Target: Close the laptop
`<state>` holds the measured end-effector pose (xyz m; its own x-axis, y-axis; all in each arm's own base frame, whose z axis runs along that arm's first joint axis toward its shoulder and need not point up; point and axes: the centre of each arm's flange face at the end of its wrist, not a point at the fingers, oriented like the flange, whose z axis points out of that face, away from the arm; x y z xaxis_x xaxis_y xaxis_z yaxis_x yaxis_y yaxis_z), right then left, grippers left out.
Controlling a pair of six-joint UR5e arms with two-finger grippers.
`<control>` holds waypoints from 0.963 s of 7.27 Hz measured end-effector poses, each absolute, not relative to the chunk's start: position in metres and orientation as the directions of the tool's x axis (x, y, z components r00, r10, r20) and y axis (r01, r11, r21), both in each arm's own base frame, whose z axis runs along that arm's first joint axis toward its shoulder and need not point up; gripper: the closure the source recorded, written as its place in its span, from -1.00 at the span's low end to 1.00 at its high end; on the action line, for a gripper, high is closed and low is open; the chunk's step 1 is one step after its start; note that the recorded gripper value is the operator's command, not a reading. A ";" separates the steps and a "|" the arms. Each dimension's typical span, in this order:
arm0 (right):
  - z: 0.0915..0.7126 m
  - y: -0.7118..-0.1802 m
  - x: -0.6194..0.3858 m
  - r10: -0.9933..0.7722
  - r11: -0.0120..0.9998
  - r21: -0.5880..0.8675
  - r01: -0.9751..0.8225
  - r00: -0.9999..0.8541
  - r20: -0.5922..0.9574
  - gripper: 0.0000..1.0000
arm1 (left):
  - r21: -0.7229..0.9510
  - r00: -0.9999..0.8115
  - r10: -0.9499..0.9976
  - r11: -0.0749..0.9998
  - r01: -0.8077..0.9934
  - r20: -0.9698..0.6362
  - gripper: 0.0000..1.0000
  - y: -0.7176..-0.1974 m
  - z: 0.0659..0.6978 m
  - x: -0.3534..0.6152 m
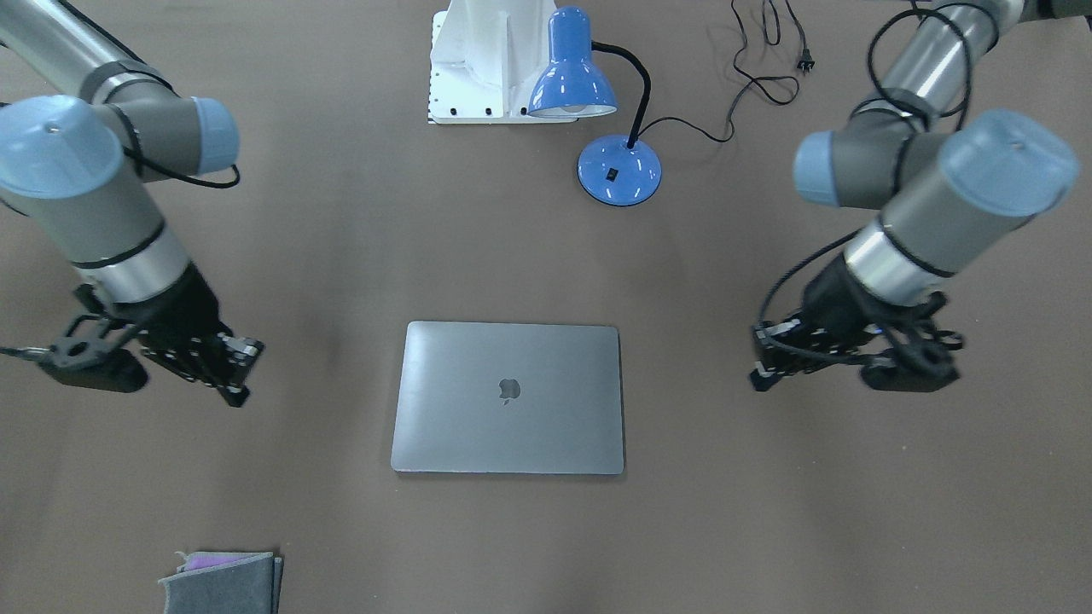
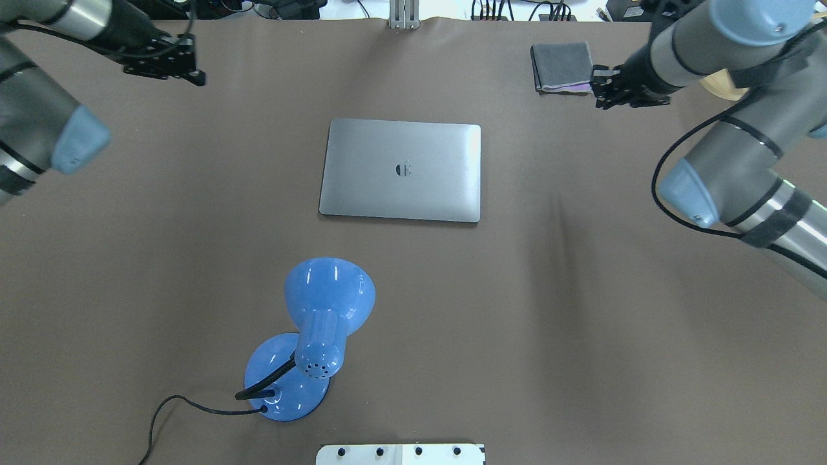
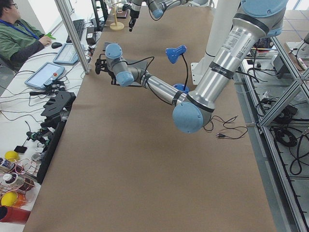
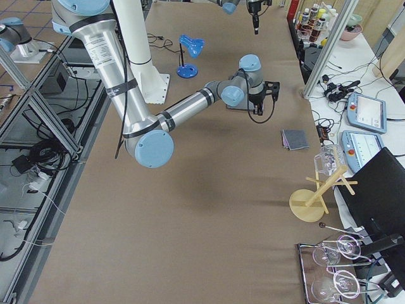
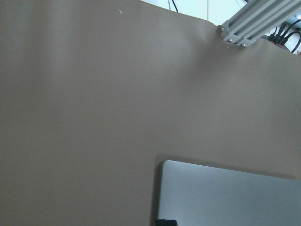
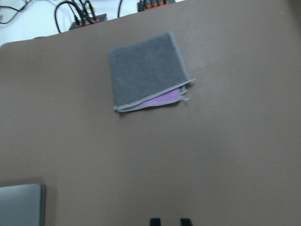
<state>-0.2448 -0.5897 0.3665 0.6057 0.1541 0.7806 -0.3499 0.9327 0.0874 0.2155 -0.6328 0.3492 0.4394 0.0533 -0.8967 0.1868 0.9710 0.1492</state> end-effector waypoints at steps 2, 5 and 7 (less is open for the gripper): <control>0.461 -0.566 -0.123 0.045 0.959 0.160 -0.234 0.684 0.728 -1.00 | 0.258 0.527 0.163 0.960 0.112 -0.834 -0.97 -0.613 0.453 0.115; 0.562 -0.511 0.019 -0.076 0.988 0.152 -0.030 0.763 0.642 -1.00 | 0.312 0.641 0.252 0.950 -0.022 -0.724 -0.97 -0.563 0.564 -0.013; 0.592 -0.479 0.049 -0.076 0.997 0.038 0.066 0.788 0.611 -1.00 | 0.213 0.675 0.197 0.975 -0.061 -0.711 -0.97 -0.505 0.607 -0.056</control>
<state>0.0486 -0.4785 0.5924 0.7881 -0.0757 0.6109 0.0660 0.9971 0.0384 -0.0560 -0.5052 0.6066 0.6745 0.1975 -0.7114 -0.0608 0.9751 0.2130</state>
